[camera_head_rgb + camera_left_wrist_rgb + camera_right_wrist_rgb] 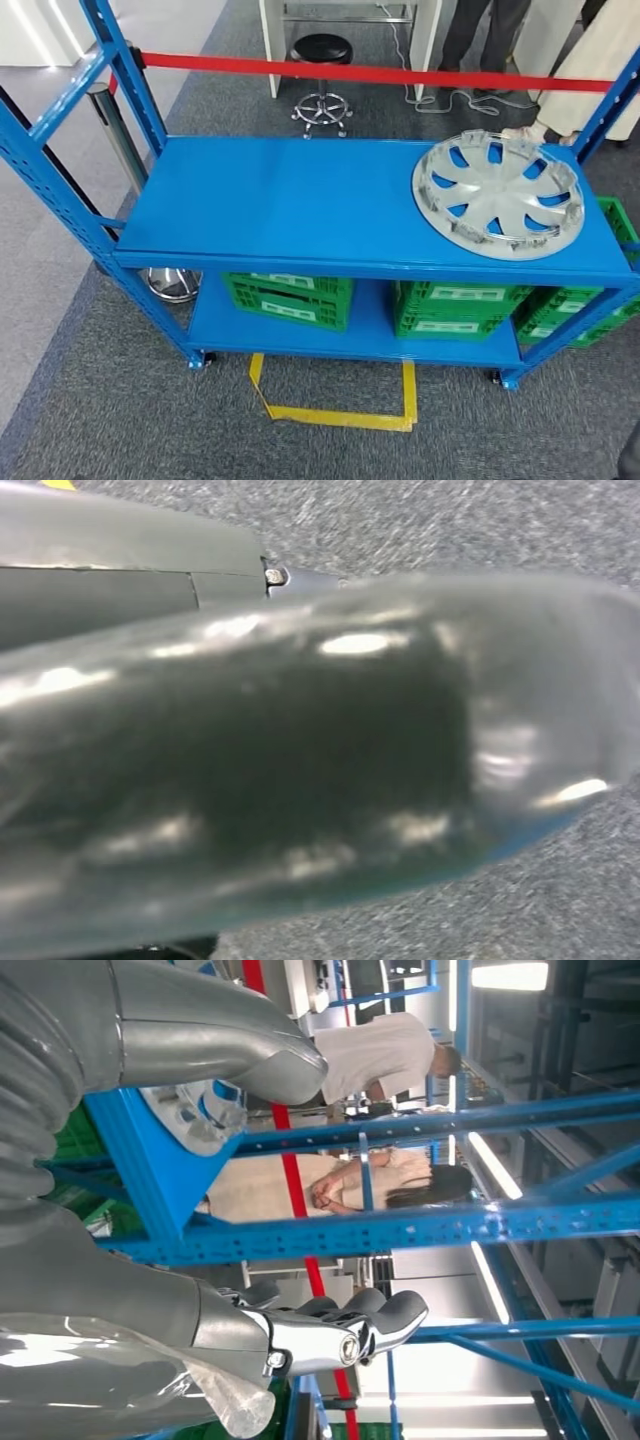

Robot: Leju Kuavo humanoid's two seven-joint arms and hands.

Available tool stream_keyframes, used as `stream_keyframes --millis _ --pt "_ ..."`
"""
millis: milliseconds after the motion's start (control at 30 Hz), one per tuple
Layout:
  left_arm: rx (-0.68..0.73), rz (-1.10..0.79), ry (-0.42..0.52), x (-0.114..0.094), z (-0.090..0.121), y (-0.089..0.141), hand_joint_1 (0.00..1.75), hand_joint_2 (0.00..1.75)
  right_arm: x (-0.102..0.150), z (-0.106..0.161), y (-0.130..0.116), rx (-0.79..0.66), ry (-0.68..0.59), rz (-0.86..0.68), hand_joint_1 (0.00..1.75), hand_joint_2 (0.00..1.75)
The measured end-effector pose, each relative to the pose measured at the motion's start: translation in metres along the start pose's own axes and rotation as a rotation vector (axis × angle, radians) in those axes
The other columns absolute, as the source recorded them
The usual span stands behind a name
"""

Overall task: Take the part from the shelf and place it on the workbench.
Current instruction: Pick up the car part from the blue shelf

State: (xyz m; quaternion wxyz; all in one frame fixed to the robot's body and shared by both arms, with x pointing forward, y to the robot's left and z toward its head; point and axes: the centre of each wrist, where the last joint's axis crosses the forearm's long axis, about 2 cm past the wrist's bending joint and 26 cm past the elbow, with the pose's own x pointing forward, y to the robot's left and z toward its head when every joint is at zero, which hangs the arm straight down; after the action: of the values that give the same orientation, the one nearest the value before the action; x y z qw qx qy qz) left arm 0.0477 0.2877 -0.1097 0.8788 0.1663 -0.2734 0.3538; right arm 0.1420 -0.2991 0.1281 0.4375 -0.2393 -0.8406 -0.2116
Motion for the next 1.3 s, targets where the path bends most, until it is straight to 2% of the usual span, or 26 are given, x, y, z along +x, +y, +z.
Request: stream_keyframes --millis 467,1200,1300 --pt "0.035 -0.005 -0.001 -0.001 0.001 0.002 0.0 0.0 -0.007 0.007 -0.002 -0.044 0.062 -0.029 0.0 1.75" --pt "0.046 -0.049 0.022 -0.005 0.004 -0.001 0.0 0.0 -0.012 0.013 -0.014 -0.053 0.099 0.016 0.0 1.75" --pt "0.048 -0.05 0.037 -0.004 0.003 -0.002 0.0 0.0 -0.019 0.012 -0.015 -0.034 0.154 0.045 0.0 1.75"
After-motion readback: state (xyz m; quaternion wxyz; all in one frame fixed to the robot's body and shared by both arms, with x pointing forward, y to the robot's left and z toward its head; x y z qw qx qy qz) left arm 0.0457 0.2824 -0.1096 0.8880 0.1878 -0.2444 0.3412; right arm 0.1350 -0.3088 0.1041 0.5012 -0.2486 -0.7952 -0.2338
